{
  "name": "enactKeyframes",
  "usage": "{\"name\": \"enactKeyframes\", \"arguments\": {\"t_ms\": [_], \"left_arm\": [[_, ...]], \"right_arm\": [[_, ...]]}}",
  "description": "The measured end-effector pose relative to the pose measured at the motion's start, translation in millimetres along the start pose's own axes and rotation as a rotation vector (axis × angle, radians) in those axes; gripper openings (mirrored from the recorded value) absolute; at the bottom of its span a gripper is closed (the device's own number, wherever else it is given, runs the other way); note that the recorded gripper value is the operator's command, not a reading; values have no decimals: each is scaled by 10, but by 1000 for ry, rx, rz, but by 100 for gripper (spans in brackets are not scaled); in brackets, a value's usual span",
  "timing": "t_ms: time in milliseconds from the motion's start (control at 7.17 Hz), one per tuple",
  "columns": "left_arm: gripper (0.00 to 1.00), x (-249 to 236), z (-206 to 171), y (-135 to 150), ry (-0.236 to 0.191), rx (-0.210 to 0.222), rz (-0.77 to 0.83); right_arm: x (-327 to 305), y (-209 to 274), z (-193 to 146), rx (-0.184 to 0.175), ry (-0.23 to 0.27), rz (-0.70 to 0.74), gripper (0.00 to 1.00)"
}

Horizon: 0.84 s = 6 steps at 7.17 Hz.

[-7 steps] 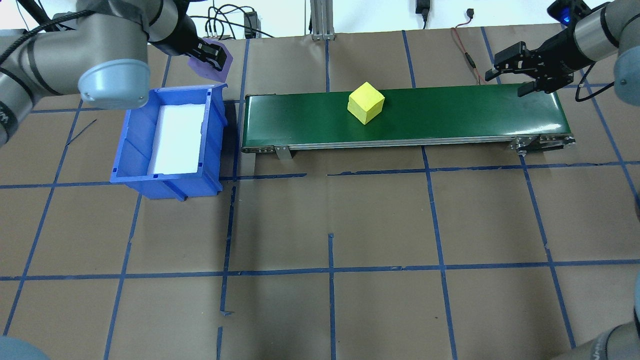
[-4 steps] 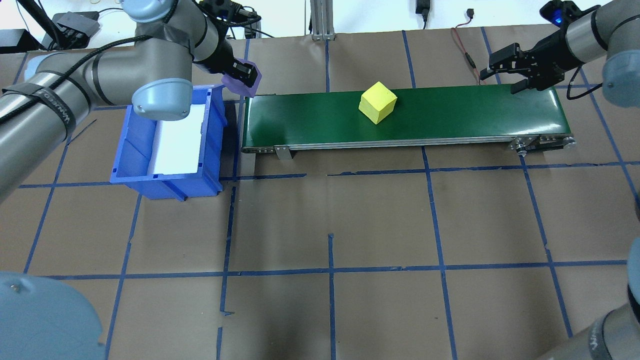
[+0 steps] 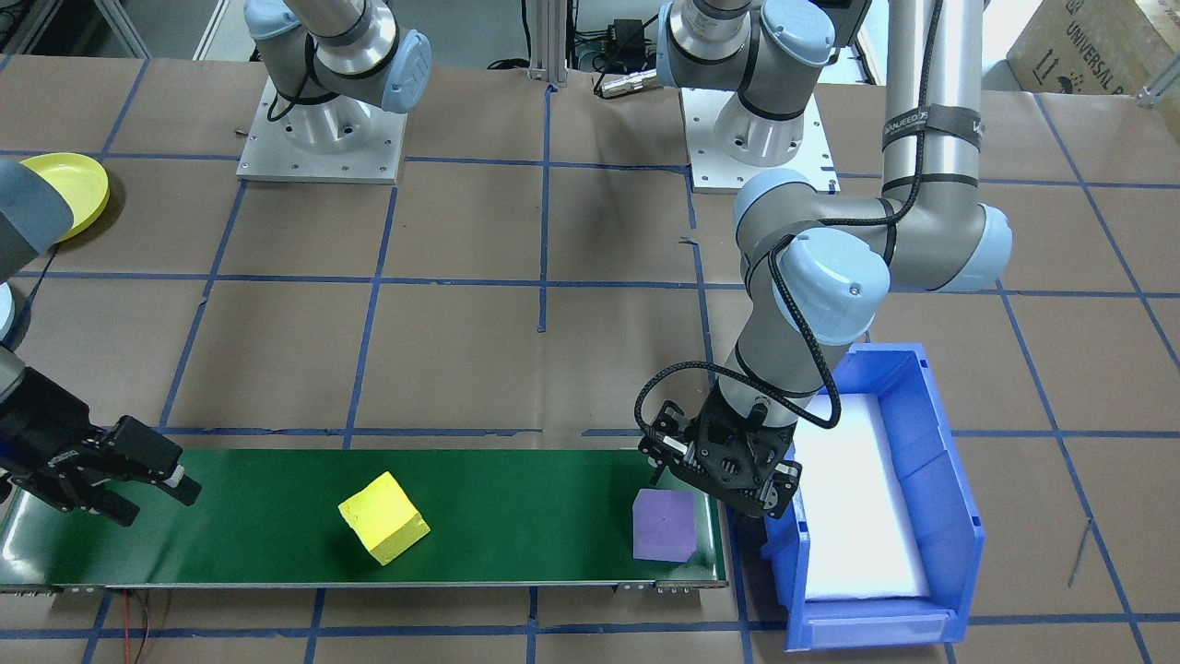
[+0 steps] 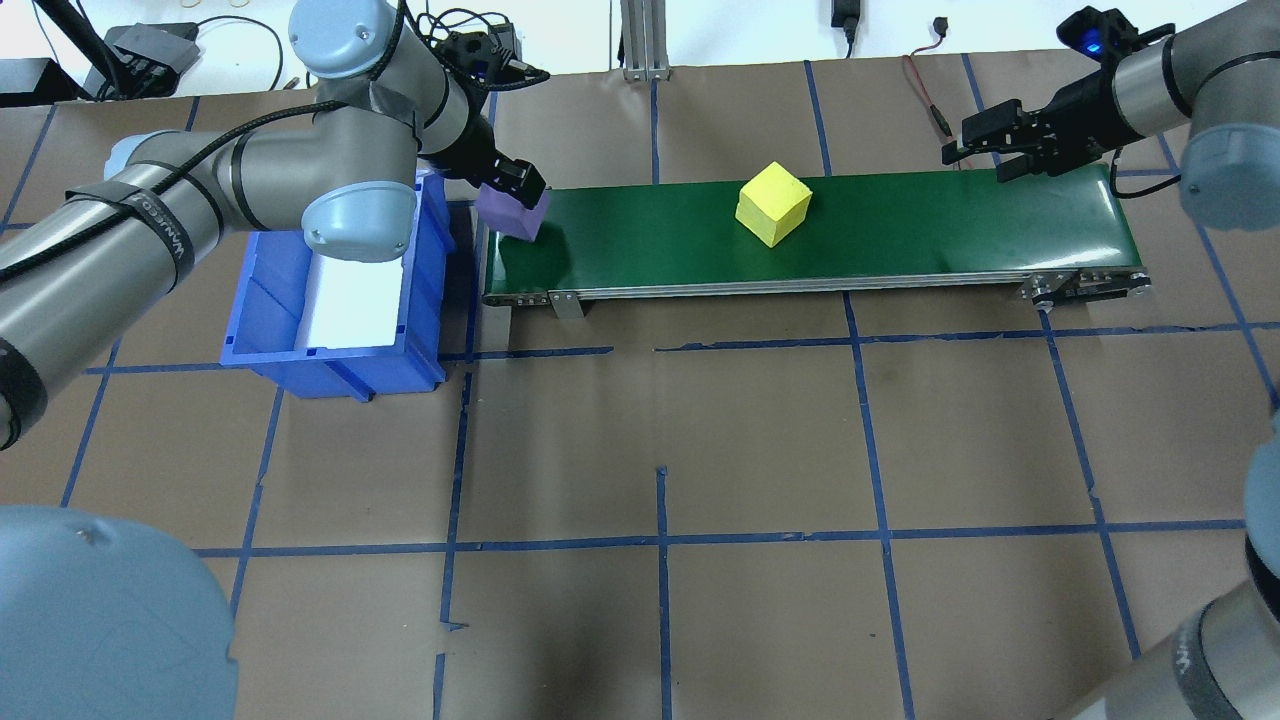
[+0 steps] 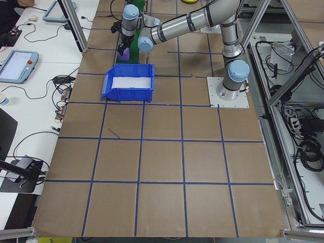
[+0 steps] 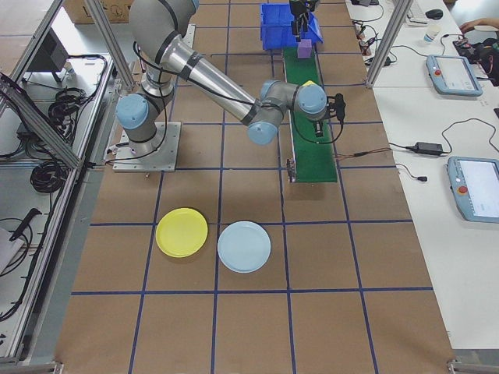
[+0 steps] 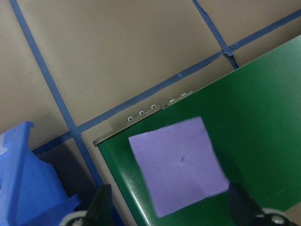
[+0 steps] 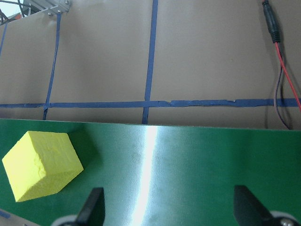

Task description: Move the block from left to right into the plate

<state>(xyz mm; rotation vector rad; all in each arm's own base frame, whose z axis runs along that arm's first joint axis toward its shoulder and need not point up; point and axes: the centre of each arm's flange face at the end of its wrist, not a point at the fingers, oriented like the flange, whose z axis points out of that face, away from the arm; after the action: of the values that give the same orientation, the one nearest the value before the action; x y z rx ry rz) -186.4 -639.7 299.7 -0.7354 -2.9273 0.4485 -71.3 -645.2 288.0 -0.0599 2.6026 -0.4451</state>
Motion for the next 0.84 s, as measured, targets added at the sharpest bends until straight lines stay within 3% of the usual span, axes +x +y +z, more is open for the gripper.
{"name": "enactKeyframes", "arguments": {"t_ms": [279, 418, 558, 697, 837], "left_arm": [[100, 47, -519, 14, -40, 26, 10], [100, 85, -952, 105, -74, -3, 6], [100, 83, -1351, 261, -111, -61, -8], [100, 53, -1621, 476, -126, -148, -35], [100, 44, -1772, 660, -116, -225, -76]], "right_arm": [[32, -38, -9, -54, -2, 29, 95], [34, -81, -54, -93, -4, 56, 95], [44, -131, -90, -125, -5, 79, 95], [63, -167, -96, -153, -9, 100, 95], [73, -180, -86, -178, -10, 116, 95]]}}
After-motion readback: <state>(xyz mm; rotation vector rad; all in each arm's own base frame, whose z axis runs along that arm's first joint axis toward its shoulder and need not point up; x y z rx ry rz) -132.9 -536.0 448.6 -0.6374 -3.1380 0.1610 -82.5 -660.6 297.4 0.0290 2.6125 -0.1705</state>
